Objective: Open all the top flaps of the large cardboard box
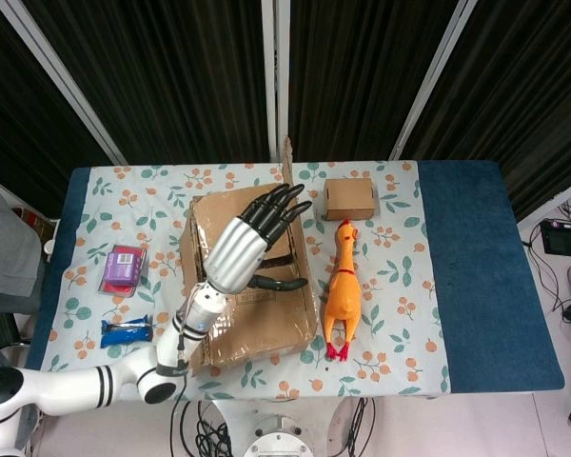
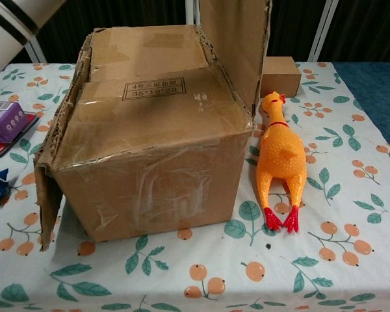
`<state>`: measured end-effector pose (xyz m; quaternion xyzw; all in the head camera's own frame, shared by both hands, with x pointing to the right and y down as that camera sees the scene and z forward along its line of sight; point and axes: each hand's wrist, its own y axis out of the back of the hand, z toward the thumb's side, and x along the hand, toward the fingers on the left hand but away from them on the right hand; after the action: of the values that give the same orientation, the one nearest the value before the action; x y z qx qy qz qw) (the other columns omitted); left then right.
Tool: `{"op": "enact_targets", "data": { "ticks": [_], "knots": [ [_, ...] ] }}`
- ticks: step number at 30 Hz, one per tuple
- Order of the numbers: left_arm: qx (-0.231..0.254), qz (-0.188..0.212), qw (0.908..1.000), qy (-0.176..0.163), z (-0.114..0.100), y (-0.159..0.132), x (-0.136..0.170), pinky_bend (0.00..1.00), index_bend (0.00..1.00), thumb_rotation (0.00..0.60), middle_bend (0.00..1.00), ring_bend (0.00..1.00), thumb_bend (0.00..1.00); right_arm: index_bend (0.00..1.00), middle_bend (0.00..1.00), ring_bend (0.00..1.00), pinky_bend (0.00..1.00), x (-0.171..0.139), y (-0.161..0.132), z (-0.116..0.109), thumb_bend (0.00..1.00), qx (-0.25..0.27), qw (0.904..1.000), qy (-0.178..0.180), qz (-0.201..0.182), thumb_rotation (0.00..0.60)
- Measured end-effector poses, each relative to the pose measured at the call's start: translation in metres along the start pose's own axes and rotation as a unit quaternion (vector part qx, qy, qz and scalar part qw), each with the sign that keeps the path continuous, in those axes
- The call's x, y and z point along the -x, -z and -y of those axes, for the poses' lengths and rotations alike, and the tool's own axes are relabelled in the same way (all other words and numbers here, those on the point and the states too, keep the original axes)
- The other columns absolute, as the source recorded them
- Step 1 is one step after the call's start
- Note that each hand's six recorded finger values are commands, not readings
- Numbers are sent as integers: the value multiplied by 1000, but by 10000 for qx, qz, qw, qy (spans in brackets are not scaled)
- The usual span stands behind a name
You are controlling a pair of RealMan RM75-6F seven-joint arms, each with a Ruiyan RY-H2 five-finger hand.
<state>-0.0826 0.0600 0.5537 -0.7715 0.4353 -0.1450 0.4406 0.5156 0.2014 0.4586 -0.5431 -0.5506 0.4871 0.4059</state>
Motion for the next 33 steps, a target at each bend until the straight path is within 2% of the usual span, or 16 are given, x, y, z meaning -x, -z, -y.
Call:
{"op": "enact_targets", "data": {
  "ticks": [8, 12, 16, 22, 25, 29, 33],
  "knots": [
    [189, -13, 9996, 213, 32, -15, -20, 184, 63, 421, 0, 30, 18, 0, 0, 0, 0, 0, 3, 1, 54, 32, 10000, -3, 4, 600],
    [92, -72, 9996, 264, 36, -9, -24, 184, 62, 420, 0, 30, 19, 0, 0, 0, 0, -1, 4, 0, 56, 36, 10000, 4, 6, 600],
    [-55, -229, 9993, 292, 29, 6, -23, 184, 62, 425, 0, 30, 18, 0, 0, 0, 0, 0, 5, -2, 56, 24, 10000, 18, 12, 600],
    [-154, -669, 9965, 472, 4, 36, -12, 184, 62, 422, 8, 32, 40, 0, 0, 0, 0, 2, 2, 0, 56, 10, 10000, -20, -33, 600],
    [-388, -898, 9929, 680, -11, 52, -5, 184, 62, 423, 16, 33, 42, 0, 0, 0, 0, 3, 0, 4, 55, 11, 10000, -57, -68, 600],
    [-869, -1155, 9834, 1095, -27, 68, 12, 184, 63, 434, 15, 32, 44, 0, 0, 0, 0, 3, -3, 9, 56, -16, 9999, -119, -90, 600],
    [-1152, -1277, 9750, 1406, -17, 74, 30, 184, 62, 497, 12, 32, 44, 0, 0, 0, 0, 4, -7, 12, 56, -39, 9998, -165, -132, 600]
  ]
}}
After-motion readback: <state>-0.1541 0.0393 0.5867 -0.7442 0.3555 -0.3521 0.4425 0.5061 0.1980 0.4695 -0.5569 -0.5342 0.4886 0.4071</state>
